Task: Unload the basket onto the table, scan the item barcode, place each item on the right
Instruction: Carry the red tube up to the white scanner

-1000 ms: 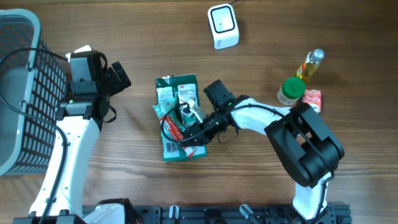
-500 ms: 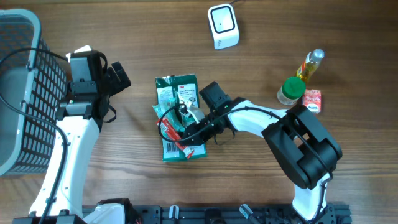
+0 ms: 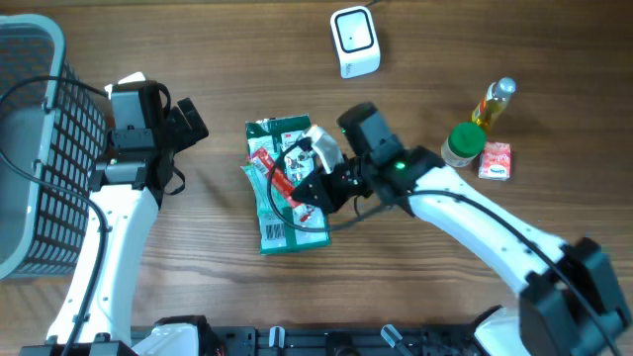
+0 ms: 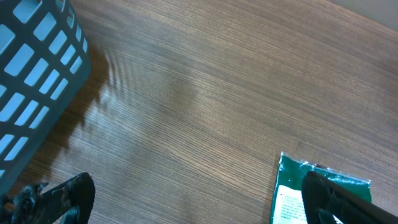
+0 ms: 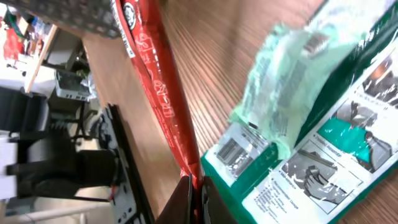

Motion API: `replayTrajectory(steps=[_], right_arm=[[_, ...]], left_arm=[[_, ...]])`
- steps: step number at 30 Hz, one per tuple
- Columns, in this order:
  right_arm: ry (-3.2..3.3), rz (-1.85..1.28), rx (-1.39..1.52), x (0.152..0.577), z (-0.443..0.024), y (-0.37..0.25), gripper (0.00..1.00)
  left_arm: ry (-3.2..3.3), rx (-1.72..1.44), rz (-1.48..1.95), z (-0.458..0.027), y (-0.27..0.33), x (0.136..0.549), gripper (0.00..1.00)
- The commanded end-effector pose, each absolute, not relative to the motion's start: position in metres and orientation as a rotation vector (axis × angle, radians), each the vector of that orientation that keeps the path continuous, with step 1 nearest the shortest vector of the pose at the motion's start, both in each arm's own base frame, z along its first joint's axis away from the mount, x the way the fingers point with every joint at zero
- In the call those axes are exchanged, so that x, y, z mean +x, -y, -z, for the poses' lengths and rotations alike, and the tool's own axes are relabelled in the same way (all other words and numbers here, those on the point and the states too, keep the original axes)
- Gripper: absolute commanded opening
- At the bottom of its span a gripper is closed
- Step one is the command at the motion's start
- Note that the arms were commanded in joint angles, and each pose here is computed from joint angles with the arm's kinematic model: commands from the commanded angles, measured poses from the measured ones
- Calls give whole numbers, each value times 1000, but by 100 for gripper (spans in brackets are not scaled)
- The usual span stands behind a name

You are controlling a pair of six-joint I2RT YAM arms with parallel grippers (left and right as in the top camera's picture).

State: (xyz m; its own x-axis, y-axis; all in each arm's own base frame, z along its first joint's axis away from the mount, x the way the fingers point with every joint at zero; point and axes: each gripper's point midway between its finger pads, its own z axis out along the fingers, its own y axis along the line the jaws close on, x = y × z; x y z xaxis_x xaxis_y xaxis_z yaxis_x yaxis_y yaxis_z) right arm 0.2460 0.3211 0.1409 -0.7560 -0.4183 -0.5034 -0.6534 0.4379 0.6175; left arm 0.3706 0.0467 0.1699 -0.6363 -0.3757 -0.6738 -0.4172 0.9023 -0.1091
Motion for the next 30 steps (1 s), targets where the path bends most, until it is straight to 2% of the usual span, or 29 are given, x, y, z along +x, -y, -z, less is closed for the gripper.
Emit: replayTrajectory(steps=[1,5,9,11,13,15,16,19,22,25,27,30], right_arm=[[-2244,-1227,-1116,237,-163,-322,4],[-2161,-1153,-1444,200,-159,-275,5],[-2224,-1212,-1532,170,-158,-233,4],[-2244,-1163,-1528,175,-154,-231,4],[-2421,-900,-1383,208,-140,-219,5],[-2460,-633,-1254,248,-159,-209,4],[-2432,-477,-1135,279,-193,-203,4],[-2258,-204,-1006,327,-287,-189,4],[-2187,-62,-980,355,-331,-183,4],[-2243,208,-903,394,-311,-161,4],[-2257,280,-1048,417,-273,-170,4],[-2294,553,-981,470,-224,-159,4]], left_arm=[[-2308,-556,-88,-176,-50,372,100],[-2308,-556,-88,-176,-50,372,100],[-2308,-556,-88,-176,-50,372,100],[-2308,-556,-88,-176,-50,372,100],[-2308,-556,-88,-176,-50,372,100],[-2308,-556,-88,-176,-50,372,100],[-2308,-556,-88,-176,-50,372,100],[-2308,-556,-88,-176,-50,372,100],[-2308,-556,-88,-176,-50,372,100],[-2308,-556,-88,-176,-50,372,100],[-2308,-556,-88,-176,-50,372,100],[-2308,-556,-88,-176,-50,372,100]])
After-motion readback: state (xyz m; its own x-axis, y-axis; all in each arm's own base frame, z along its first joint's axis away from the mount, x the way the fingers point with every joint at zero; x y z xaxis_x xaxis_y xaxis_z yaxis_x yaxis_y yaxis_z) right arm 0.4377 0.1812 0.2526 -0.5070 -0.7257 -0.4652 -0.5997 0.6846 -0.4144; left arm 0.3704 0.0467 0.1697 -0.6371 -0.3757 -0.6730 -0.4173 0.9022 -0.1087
